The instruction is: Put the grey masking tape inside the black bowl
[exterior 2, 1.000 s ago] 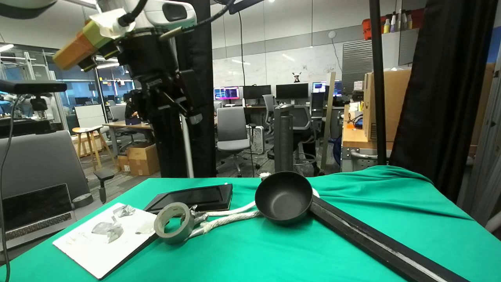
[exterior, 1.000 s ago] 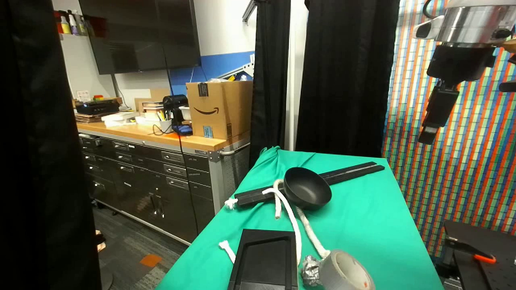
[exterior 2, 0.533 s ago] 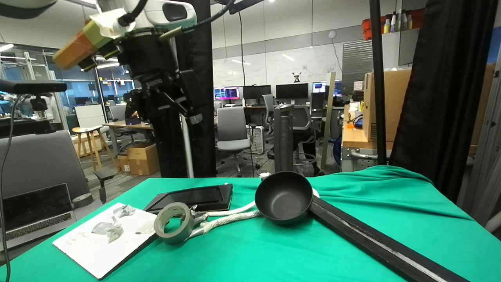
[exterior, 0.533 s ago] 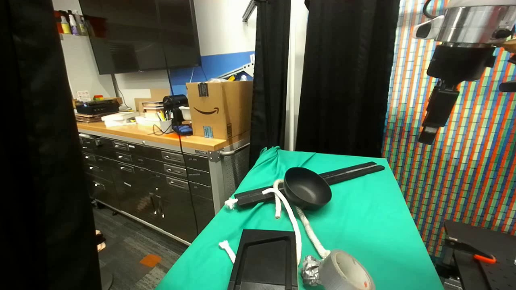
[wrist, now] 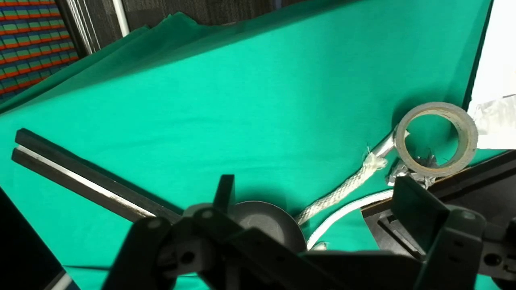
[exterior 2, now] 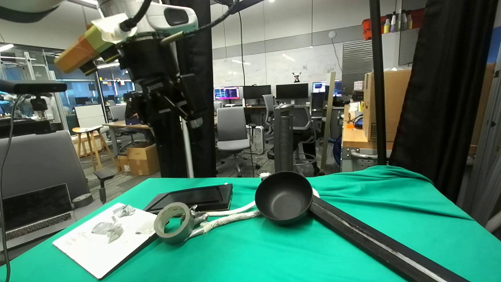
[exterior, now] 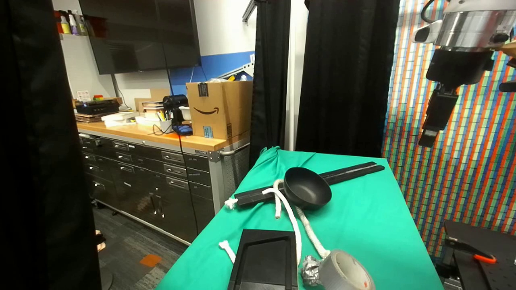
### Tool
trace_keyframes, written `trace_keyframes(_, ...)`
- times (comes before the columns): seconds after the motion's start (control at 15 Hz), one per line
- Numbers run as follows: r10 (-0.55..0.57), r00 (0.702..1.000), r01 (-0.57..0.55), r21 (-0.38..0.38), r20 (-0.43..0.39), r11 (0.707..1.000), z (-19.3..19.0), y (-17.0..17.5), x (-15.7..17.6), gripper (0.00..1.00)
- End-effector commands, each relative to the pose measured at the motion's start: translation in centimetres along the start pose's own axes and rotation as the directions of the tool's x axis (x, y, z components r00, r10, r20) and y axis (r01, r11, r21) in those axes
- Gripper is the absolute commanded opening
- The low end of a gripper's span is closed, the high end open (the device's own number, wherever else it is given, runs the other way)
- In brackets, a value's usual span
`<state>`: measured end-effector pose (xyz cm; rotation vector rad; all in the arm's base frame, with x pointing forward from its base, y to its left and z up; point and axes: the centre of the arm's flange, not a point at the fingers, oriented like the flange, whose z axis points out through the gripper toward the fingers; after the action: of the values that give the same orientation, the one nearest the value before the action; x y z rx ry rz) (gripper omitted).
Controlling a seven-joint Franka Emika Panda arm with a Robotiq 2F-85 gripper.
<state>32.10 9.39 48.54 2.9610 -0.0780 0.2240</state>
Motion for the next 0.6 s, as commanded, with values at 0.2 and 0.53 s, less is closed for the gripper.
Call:
trace_keyframes(0.2,0.028,0.997,-0.022,0.084,-0.065,0.996,0.8,-2.5,0.4,1.0)
trace_keyframes(0.53,0.112,0.984,-0.094,0.132,-0.136,0.987,2.8,-2.7,1.2,1.0)
